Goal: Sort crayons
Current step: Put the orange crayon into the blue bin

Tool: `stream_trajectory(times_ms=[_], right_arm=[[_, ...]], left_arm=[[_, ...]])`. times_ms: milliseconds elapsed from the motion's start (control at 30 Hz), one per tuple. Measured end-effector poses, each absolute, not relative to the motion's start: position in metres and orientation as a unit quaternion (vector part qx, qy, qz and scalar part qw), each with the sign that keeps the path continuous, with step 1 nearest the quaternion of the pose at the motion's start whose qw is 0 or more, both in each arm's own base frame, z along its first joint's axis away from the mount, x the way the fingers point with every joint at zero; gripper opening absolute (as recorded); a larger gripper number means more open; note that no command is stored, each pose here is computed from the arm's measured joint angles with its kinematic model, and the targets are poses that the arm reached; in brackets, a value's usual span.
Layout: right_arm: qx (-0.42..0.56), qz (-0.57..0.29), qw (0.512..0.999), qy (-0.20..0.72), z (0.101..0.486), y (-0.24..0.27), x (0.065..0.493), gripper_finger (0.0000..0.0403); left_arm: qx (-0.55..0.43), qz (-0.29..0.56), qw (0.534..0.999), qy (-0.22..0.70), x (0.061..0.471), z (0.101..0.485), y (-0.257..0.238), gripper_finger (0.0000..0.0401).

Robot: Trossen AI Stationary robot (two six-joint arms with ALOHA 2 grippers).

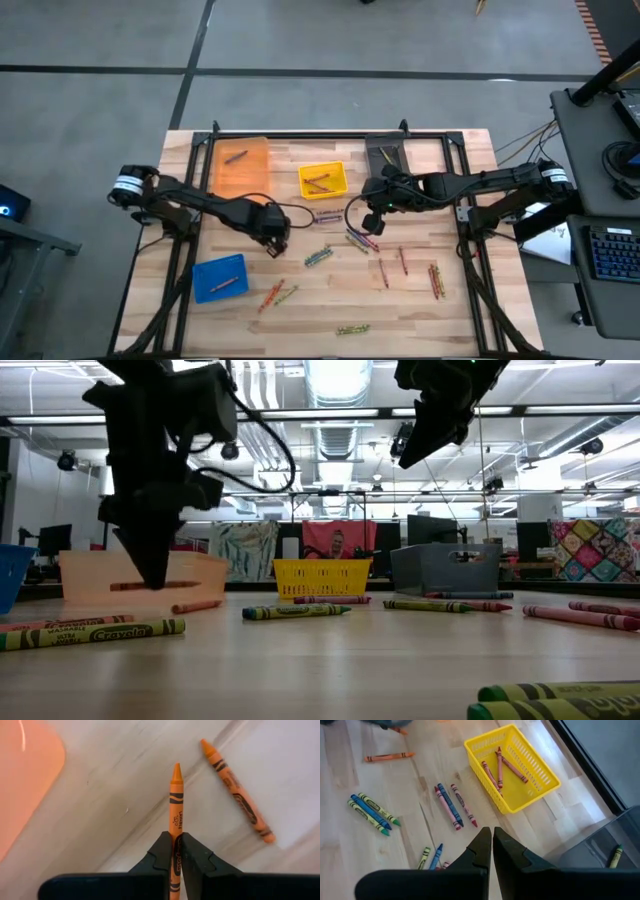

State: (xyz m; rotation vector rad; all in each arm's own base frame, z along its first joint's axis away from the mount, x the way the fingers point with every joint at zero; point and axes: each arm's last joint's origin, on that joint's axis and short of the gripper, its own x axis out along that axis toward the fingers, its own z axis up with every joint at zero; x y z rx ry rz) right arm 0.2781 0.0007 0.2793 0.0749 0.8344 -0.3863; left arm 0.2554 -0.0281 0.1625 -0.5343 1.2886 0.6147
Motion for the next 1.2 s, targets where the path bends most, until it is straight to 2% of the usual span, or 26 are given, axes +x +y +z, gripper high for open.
stream_trajectory(times_ms=[433, 600, 767, 967, 1200], right_arm=[[0.029, -0.183, 0.896, 0.404, 0.279, 0.001, 0.278, 0.0009], [0.027, -0.182, 0.896, 0.404, 0.279, 0.001, 0.278, 0.0009], [0.026, -0.182, 0.896, 0.404, 0.279, 0.001, 0.278, 0.0009], [0.026, -0.182, 0.895, 0.405, 0.277, 0.001, 0.278, 0.0009], [0.024, -0.185, 0.895, 0.404, 0.277, 0.001, 0.278, 0.0009]], left_arm=[[-0.229, 0.191, 0.815, 0.497, 0.253, 0.237, -0.029, 0.0000], [-0.194, 0.135, 0.825, 0.514, 0.239, 0.266, -0.036, 0.0000], [-0.163, 0.088, 0.821, 0.540, 0.217, 0.284, -0.050, 0.0000], [-0.190, 0.045, 0.792, 0.579, 0.195, 0.290, -0.072, 0.0000], [-0.180, 0.074, 0.735, 0.650, 0.170, 0.280, -0.094, 0.0000]])
